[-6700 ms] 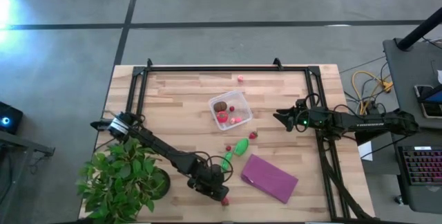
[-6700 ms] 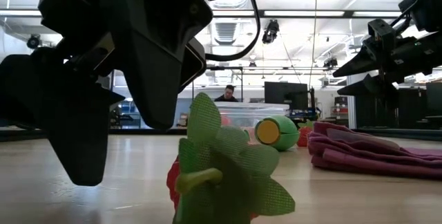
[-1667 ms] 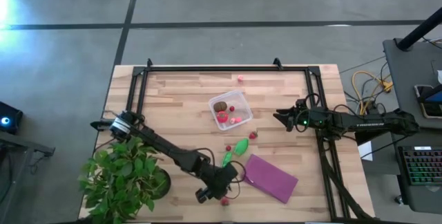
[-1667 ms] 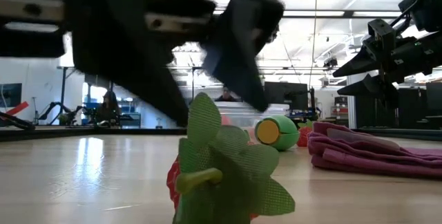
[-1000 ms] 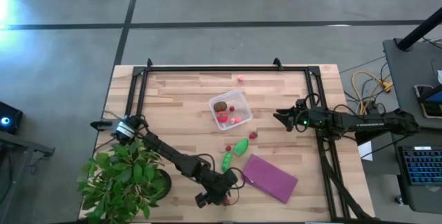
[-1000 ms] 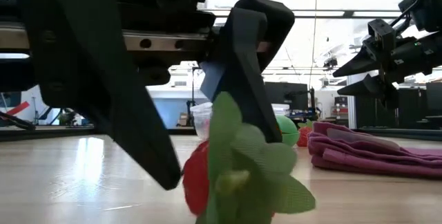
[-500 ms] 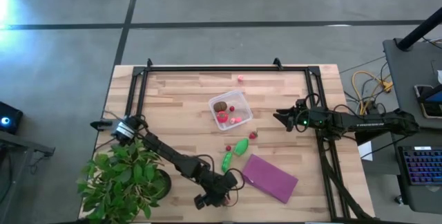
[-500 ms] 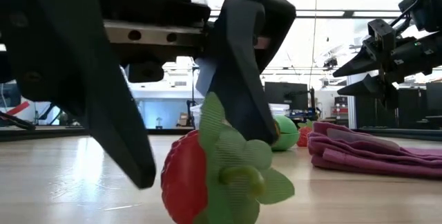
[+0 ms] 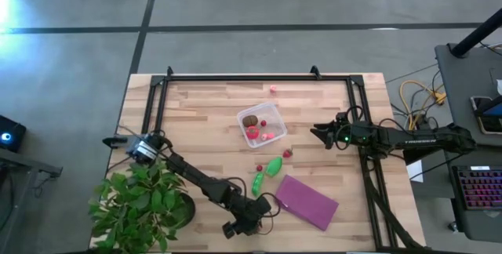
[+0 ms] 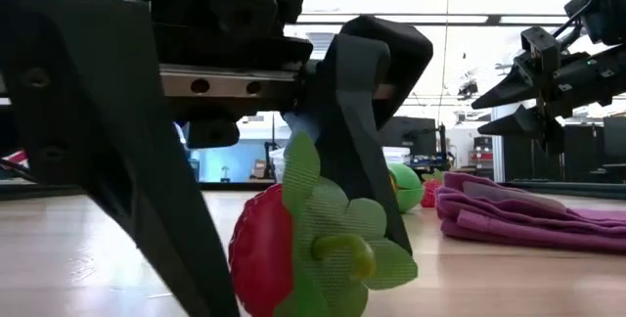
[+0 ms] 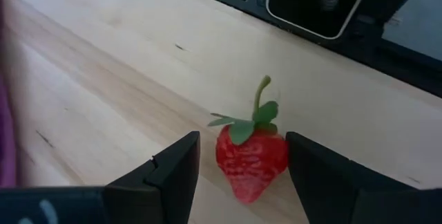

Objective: Pick and placing Produce into tupperware
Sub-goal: Put the bottom red strawberry into the transparent bin

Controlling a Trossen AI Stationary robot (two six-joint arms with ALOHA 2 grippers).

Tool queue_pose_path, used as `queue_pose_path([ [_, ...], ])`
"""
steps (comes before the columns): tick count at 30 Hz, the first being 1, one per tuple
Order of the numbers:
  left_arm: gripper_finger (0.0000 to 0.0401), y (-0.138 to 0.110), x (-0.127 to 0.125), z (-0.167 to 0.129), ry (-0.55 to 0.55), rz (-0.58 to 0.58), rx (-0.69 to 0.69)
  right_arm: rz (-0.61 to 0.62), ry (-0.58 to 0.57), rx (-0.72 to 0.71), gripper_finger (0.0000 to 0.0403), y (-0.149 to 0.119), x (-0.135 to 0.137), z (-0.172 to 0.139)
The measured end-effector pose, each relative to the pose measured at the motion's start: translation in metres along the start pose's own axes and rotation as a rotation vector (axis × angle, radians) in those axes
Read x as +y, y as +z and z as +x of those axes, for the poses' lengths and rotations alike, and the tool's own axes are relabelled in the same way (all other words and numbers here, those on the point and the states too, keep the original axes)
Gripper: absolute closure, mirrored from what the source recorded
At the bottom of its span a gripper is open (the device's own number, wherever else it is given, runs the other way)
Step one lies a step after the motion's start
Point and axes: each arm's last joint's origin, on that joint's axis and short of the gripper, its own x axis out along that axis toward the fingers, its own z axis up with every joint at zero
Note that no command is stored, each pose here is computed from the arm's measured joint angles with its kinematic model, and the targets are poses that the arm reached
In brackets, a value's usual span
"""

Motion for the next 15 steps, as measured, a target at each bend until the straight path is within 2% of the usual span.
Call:
queue_pose_path([
  [9,0.0273,-0.0008,0.0008,-0.0008,0.003,-0.004,0.009,0.0,0.0,0.0,0.0184,0.0,0.0,0.0],
  [15,0.0267,0.0028,0.0045,-0.0063,0.014,-0.007,0.003,0.0,0.0,0.0,0.0184,0.0001,0.0,0.0],
])
